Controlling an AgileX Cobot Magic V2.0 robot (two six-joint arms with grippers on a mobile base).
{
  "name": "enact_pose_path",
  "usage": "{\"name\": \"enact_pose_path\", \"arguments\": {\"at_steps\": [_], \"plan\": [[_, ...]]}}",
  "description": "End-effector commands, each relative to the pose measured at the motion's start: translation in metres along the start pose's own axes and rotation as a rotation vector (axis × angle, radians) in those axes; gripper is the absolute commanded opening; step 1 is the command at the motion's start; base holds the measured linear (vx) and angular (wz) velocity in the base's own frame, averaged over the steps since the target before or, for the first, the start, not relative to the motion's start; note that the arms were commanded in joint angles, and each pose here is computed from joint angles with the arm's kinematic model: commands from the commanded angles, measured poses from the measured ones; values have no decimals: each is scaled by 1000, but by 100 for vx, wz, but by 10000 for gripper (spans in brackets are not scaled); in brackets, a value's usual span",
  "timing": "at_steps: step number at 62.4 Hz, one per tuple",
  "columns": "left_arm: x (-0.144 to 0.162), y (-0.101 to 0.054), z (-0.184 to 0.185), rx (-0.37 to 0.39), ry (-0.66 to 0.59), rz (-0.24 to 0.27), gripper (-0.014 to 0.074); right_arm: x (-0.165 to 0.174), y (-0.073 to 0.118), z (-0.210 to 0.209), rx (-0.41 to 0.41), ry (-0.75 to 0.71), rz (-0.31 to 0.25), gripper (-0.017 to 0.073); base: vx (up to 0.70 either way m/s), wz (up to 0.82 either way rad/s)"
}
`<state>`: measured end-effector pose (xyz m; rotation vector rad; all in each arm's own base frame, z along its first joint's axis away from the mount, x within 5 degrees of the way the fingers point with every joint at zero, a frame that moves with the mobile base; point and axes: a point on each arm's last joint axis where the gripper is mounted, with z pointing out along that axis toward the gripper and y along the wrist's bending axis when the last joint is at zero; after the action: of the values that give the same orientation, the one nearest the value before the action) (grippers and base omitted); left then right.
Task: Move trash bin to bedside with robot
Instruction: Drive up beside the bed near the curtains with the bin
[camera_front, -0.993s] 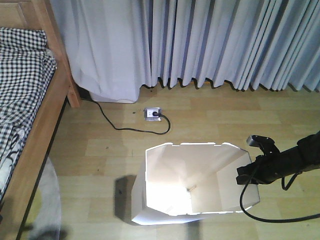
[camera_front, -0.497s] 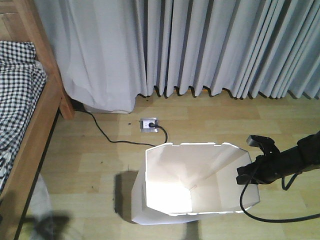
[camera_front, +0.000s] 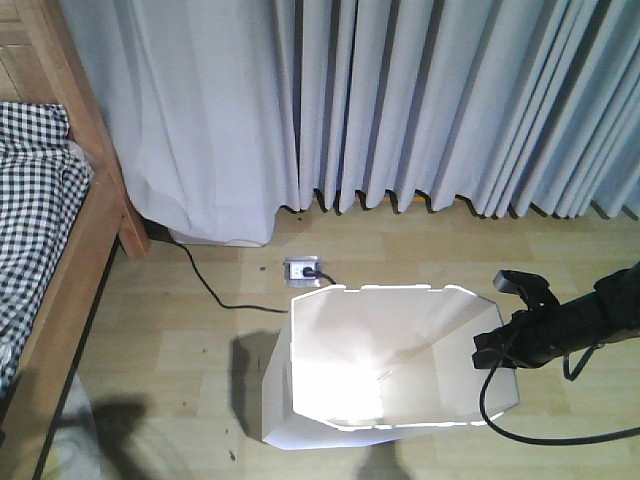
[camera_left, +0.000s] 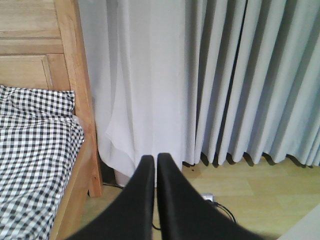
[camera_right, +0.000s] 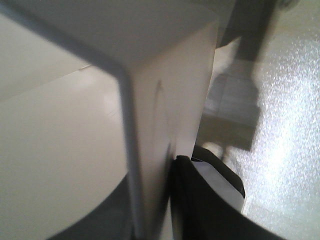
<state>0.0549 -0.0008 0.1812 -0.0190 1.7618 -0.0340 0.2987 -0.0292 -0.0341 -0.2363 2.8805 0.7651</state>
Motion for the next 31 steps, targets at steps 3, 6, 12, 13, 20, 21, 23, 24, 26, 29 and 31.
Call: {"name": "enact_pose_path", "arguments": {"at_steps": [3, 6, 12, 13, 20, 21, 23, 24, 26, 29, 31], "plan": [[-1, 0, 0, 8, -65, -6, -6, -19, 26, -22, -204, -95, -20, -5, 16, 4], [-1, 0, 0, 8, -65, -6, -6, -19, 26, -22, -204, -95, -20, -5, 15, 3], [-1, 0, 0, 8, -65, -6, -6, -19, 26, -22, -204, -95, -20, -5, 15, 2], [-1, 0, 0, 8, -65, -6, -6, -19, 26, -22, -204, -95, -20, -5, 14, 1], [-1, 0, 0, 8, -65, -6, -6, -19, 26, -22, -204, -95, -20, -5, 14, 1], [-1, 0, 0, 8, -65, -6, -6, -19, 26, -22, -204, -95, -20, -5, 14, 0], [-1, 0, 0, 8, -65, -6, -6, -19, 26, -22, -204, -95, -20, -5, 14, 0], [-1, 0, 0, 8, -65, -6, -6, -19, 26, -22, -204, -95, -20, -5, 14, -1], [-1, 0, 0, 8, -65, -6, -6, -19, 26, -22, -204, -95, -20, -5, 14, -1], [-1, 0, 0, 8, -65, -6, -6, -19, 26, -22, -204, -95, -20, -5, 14, -1], [-1, 0, 0, 8, -65, -6, -6, -19, 26, -22, -204, -95, -20, -5, 14, 0]]}}
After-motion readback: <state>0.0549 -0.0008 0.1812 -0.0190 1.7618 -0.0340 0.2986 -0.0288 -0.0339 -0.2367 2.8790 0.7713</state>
